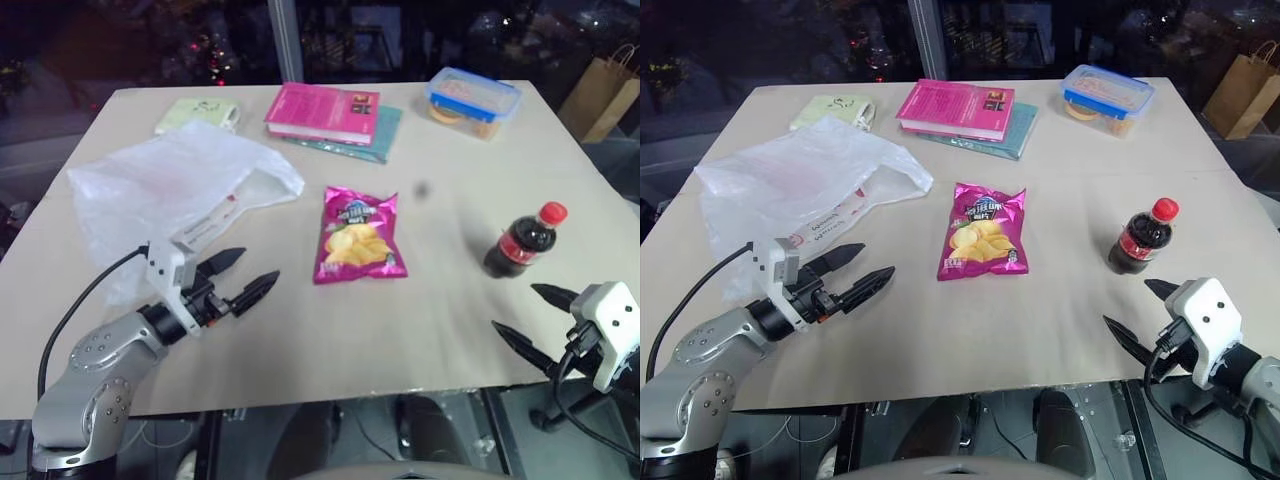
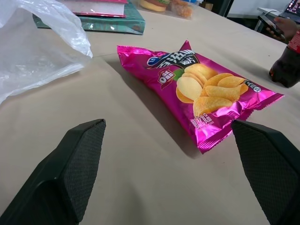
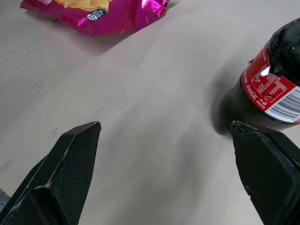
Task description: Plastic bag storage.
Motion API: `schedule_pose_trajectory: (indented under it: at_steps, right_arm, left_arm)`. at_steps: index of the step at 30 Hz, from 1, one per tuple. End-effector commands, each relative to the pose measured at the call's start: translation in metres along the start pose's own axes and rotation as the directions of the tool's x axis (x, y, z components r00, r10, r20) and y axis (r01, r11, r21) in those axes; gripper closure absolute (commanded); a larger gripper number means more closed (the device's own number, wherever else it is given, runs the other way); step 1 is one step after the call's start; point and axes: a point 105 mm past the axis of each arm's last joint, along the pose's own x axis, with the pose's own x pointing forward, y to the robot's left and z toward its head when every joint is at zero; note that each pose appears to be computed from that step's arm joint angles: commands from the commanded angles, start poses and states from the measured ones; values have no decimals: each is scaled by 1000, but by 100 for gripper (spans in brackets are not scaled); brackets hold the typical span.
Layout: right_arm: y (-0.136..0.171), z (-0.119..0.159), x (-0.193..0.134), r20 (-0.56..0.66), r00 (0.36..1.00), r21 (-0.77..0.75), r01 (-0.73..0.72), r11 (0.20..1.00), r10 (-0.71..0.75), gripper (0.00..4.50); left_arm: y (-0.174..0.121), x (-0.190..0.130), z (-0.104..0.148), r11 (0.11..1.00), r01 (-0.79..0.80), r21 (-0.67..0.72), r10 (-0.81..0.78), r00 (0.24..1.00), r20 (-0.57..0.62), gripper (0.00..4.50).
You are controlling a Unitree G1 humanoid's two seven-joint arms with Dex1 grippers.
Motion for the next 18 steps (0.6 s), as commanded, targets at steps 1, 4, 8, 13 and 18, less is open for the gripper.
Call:
schedule_pose_trajectory:
  at_steps: [1, 4, 8, 13, 18]
  right_arm:
    - [-3, 11, -1, 55, 998, -36, 15, 999, -13, 0]
    - [4, 26, 10, 153, 988, -23, -20, 1000, 23, 0]
    - [25, 50, 23, 239, 962, -28, -129, 991, 132, 0]
    - [46, 64, 42, 247, 936, -45, -248, 968, 252, 0]
    - [49, 70, 48, 239, 929, -70, -273, 960, 282, 0]
  left_arm:
    - [-3, 4, 22, 999, -7, 50, 3, 998, 68, 3]
    - [3, 20, 43, 992, -101, 80, 90, 987, 133, 3]
    - [41, 32, 56, 919, -349, 185, 334, 936, 109, 3]
    - [83, 34, 59, 710, -442, 549, 528, 849, 1, 3]
    - [111, 38, 41, 610, -415, 675, 620, 781, -81, 3]
